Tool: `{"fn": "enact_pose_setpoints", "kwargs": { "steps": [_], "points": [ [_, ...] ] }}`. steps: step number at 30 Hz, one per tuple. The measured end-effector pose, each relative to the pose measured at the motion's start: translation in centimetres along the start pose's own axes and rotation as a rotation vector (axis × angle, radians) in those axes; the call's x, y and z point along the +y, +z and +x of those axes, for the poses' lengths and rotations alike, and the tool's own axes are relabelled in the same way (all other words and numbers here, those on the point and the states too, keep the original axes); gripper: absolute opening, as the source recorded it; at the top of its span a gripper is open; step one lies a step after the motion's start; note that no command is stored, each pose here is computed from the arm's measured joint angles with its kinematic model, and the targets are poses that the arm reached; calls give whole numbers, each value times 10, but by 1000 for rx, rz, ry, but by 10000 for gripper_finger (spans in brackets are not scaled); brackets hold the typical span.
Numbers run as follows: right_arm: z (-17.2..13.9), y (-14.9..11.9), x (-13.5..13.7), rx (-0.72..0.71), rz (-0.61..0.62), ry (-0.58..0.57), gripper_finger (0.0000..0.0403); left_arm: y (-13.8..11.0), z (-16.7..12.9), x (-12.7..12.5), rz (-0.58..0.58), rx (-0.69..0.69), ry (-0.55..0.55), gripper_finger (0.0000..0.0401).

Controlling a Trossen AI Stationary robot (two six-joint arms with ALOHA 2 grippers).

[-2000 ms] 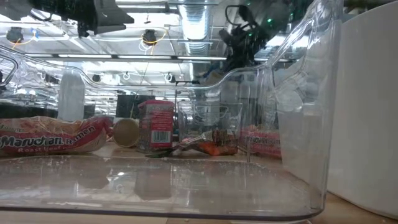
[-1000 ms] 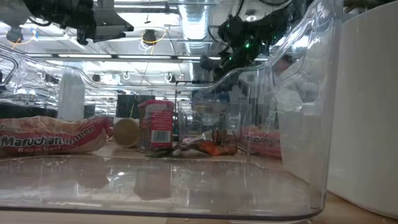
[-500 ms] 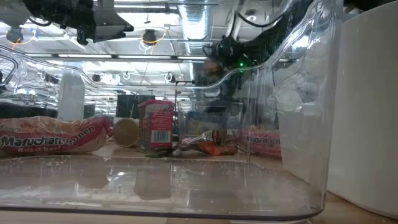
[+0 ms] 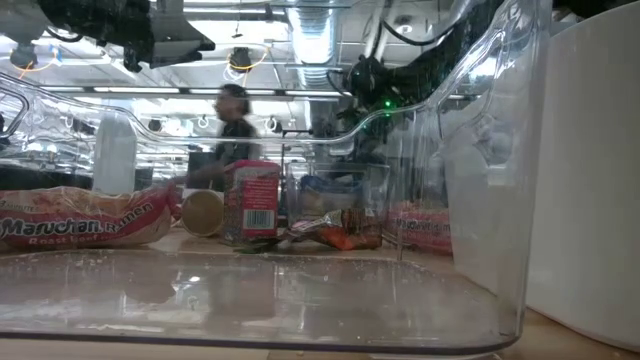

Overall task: Pick & Place Food Item
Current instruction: Put the blue noodle pack into the top transparent bin, then put the orange noodle pack into the top transparent bin

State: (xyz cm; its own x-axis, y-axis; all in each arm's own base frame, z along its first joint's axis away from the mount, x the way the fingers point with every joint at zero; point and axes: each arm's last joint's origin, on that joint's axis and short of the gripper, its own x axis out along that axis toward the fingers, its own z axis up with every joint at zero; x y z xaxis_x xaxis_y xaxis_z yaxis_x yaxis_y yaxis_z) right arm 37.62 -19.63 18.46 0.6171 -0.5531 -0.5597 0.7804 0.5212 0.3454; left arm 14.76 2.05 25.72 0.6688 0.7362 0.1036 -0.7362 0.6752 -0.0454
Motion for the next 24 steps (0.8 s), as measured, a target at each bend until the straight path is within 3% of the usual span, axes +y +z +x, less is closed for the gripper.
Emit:
{"fn": "enact_pose_setpoints", "kwargs": {
  "steps": [8,15,24],
  "points": [
    [1,2,-4,-8,3,-34,85,0,0,0,0,0,0,204],
    [-1,3,-3,-25,-42,-42,109,1,0,0,-5,-5,0,204],
    [-48,25,18,-67,-271,13,113,1,0,0,23,-5,0,204]
  ]
}}
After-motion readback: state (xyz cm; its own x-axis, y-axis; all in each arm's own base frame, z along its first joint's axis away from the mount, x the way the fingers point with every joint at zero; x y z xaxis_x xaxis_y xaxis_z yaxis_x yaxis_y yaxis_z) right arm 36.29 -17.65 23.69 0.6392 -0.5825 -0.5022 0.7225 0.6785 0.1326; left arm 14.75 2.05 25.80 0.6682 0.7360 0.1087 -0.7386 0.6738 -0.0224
